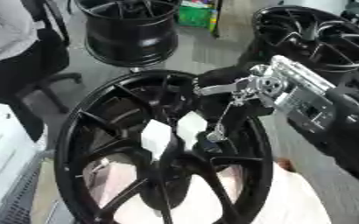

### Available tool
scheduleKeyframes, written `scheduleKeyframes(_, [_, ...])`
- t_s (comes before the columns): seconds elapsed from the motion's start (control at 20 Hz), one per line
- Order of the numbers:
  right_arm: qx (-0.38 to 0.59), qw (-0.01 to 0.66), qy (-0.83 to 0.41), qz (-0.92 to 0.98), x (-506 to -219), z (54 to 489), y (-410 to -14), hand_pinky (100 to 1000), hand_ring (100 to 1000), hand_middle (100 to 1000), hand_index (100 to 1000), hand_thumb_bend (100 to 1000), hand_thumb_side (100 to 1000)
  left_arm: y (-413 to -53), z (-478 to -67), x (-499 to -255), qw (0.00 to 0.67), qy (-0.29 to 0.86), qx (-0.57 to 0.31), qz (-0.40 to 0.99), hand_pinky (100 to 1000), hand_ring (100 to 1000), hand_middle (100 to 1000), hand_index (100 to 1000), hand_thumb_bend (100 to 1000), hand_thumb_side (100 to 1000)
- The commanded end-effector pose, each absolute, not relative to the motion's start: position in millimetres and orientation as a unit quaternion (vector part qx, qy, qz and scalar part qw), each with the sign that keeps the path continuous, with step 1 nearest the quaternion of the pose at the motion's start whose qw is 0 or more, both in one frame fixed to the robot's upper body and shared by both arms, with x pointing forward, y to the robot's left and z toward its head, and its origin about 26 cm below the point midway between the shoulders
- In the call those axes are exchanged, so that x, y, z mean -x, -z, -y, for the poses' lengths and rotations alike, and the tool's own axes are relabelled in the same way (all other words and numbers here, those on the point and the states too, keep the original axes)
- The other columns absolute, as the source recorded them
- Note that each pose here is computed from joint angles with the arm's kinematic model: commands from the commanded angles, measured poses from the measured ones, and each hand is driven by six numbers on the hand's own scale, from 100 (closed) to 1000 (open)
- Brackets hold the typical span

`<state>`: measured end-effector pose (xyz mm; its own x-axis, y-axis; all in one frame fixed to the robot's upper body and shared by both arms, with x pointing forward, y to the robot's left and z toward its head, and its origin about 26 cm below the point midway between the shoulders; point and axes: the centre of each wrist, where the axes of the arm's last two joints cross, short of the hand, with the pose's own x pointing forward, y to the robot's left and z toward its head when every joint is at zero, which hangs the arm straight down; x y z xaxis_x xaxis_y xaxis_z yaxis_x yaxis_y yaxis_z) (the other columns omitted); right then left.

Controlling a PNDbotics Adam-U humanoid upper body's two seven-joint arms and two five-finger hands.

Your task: Pull the pin out of the wheel hub.

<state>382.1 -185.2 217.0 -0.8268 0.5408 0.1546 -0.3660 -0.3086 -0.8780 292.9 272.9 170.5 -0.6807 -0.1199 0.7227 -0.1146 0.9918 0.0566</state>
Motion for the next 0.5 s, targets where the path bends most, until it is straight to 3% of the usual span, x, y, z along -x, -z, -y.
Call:
scheduleKeyframes(0.05, [0.097,0.284,-0.803,0.516,-381,194,-223,877,856,822,879,346,161,-179,-273,-292,0.380,0.000,-0.062,0.923,757,865,670,843,100,705])
scheduleKeyframes(0.25, [0.097,0.287,-0.800,0.518,-374,202,-221,871,841,745,804,309,105,-179,-273,-292,0.381,-0.002,-0.063,0.922,757,866,670,843,100,706])
scheduleKeyframes(0.5, [0.091,0.291,-0.781,0.545,-367,201,-227,854,809,614,675,229,100,-179,-273,-292,0.380,-0.001,-0.063,0.923,758,867,670,843,100,705])
